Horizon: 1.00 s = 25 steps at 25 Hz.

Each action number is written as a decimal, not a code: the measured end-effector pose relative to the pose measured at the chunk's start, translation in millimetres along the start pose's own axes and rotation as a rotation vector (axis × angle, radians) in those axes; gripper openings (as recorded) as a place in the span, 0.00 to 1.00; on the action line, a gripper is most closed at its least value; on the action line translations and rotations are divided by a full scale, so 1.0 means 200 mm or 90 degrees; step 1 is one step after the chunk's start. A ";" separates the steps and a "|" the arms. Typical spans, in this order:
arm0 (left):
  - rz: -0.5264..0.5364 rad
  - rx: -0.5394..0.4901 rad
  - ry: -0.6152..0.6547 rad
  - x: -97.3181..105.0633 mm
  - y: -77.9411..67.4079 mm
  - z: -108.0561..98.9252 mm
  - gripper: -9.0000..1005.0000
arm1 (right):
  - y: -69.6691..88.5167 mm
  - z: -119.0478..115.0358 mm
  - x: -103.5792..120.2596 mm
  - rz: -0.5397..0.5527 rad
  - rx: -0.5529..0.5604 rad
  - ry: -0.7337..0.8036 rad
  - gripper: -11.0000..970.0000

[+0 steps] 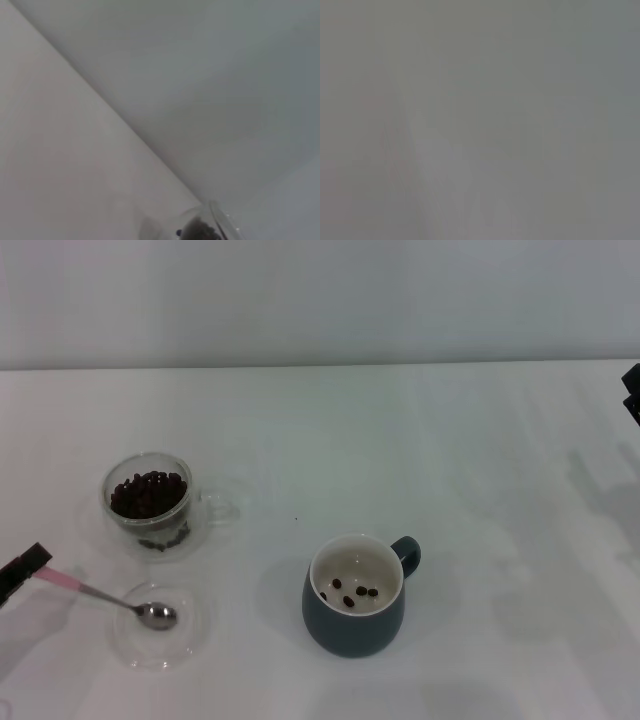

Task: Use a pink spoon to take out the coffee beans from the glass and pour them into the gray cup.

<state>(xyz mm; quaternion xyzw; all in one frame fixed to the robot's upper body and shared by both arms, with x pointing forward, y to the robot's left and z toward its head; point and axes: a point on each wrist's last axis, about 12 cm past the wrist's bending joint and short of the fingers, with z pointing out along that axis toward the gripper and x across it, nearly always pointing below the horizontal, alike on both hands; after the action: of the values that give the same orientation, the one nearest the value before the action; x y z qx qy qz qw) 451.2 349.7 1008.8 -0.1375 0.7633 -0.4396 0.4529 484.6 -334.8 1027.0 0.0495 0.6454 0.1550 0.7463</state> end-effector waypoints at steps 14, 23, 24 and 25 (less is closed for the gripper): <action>0.026 0.009 -0.012 -0.02 -0.01 0.00 0.40 | 0.01 0.01 -0.01 0.001 -0.004 -0.009 0.87; 0.147 -0.064 -0.133 -0.08 0.06 -0.24 0.70 | 0.01 0.01 0.00 0.003 -0.005 -0.009 0.87; 0.193 -0.081 -0.160 -0.08 0.06 -0.27 0.70 | 0.01 0.01 0.00 0.001 -0.005 -0.008 0.87; 0.255 -0.105 -0.195 -0.07 0.07 -0.31 0.70 | 0.01 0.01 0.00 -0.001 -0.005 -0.006 0.87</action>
<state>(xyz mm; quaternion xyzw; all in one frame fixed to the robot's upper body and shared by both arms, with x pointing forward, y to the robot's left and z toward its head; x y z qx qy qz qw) 411.5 399.7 1019.0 -0.0849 0.7310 -0.2513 0.6287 486.3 -332.4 1028.5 0.0470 0.6411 0.1563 0.7499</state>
